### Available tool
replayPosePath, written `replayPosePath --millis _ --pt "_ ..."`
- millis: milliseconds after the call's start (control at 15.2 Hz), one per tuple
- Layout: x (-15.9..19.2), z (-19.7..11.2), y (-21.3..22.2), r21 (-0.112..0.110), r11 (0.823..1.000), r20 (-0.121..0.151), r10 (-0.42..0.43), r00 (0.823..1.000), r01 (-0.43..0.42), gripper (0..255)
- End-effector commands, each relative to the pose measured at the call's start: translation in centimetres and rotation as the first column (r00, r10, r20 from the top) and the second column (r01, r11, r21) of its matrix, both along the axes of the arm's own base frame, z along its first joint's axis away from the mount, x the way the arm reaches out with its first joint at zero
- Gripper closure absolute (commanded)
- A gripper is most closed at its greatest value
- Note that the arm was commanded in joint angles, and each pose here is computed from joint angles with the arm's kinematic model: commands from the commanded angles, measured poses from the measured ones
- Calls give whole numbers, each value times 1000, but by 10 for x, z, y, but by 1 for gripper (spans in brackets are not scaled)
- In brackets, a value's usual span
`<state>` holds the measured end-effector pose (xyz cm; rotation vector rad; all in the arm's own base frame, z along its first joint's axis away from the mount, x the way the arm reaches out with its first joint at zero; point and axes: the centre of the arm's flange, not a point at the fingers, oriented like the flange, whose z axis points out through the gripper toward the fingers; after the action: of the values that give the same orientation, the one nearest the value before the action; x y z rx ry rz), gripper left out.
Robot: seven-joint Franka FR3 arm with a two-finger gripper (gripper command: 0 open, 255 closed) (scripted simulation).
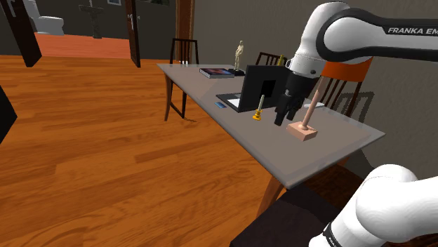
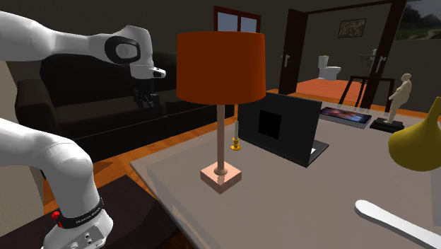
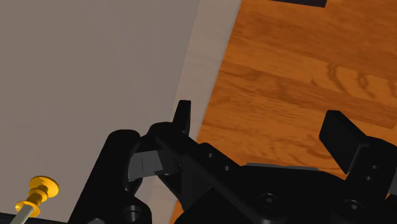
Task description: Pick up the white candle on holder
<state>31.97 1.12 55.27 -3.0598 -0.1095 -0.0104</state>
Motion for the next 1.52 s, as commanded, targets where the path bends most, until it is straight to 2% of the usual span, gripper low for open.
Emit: replayPosePath --millis 0,1452 --pt "0 0 0 0 1000 0 0 1000 0 0" --pt "203 -24 -199 -52 992 1 113 994 -112 0"
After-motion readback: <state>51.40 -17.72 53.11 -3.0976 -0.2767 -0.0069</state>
